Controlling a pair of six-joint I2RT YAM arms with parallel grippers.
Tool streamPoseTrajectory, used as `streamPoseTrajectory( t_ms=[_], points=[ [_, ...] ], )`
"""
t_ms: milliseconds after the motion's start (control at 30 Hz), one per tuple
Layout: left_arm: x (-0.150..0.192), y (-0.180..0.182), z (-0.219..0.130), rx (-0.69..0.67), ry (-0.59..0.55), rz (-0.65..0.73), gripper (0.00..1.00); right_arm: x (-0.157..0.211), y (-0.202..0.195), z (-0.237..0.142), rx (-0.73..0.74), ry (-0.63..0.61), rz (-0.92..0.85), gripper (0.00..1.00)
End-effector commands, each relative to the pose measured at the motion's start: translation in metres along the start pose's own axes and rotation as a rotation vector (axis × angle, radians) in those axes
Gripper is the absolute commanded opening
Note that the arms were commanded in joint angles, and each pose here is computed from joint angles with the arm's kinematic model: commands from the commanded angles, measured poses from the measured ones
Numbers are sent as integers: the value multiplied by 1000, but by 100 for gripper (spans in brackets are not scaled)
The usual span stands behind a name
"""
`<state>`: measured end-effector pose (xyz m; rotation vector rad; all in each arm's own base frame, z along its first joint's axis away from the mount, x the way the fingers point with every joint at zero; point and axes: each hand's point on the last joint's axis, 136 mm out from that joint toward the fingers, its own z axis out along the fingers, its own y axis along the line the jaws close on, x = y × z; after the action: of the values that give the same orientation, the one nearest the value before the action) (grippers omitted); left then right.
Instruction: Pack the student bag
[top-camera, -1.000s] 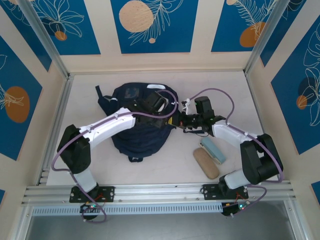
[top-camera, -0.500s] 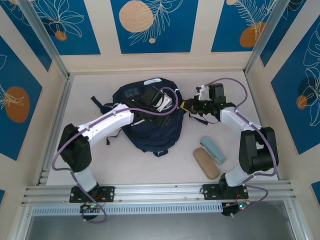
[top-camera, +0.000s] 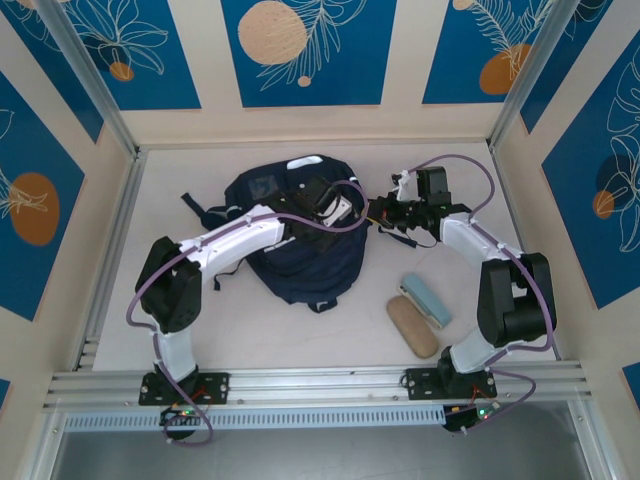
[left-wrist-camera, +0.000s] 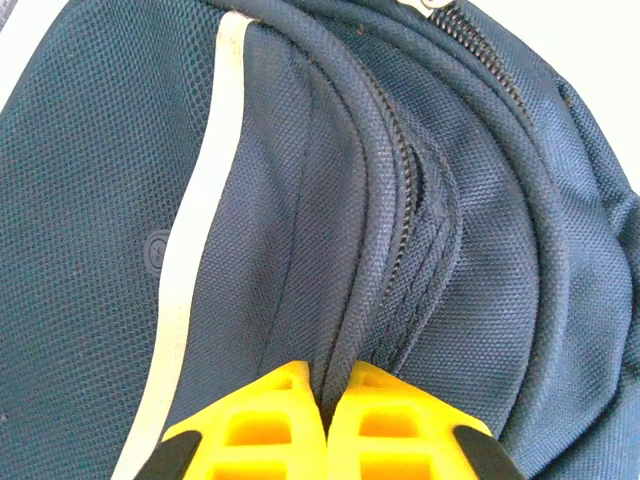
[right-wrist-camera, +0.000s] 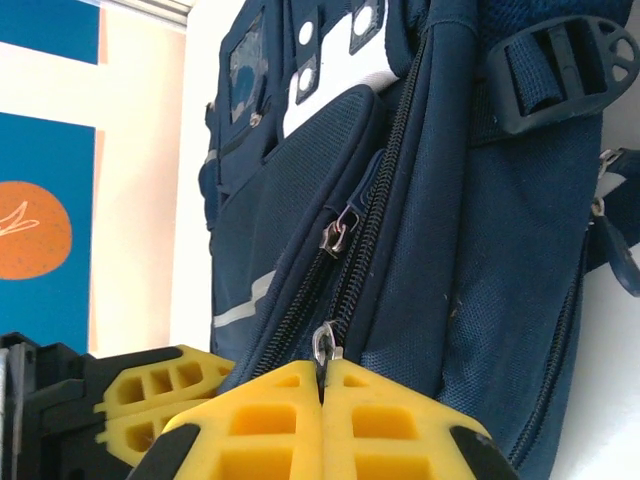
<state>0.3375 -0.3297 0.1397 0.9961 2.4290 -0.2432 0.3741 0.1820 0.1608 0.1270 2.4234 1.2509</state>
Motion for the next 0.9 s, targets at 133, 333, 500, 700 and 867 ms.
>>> streamPoseTrajectory(
  t_ms=[133,333,500,700,867],
  points=[
    [-40,39,-25,-179,-140,-181,0,37,29,-17,-51,13,-148,0],
    [-45,44,-21,-202,-156,-230,0,68,43,-22,-69,51,-164,0],
    [-53,41,-19,-179,-176,-262,0,91,49,-18,-129,103,-50,0],
    [-52,39,-20,-166,-182,-256,0,90,38,-21,-71,49,110,0],
    [-41,34,-19,-141,-175,-256,0,70,26,-33,-55,11,370,0]
  ],
)
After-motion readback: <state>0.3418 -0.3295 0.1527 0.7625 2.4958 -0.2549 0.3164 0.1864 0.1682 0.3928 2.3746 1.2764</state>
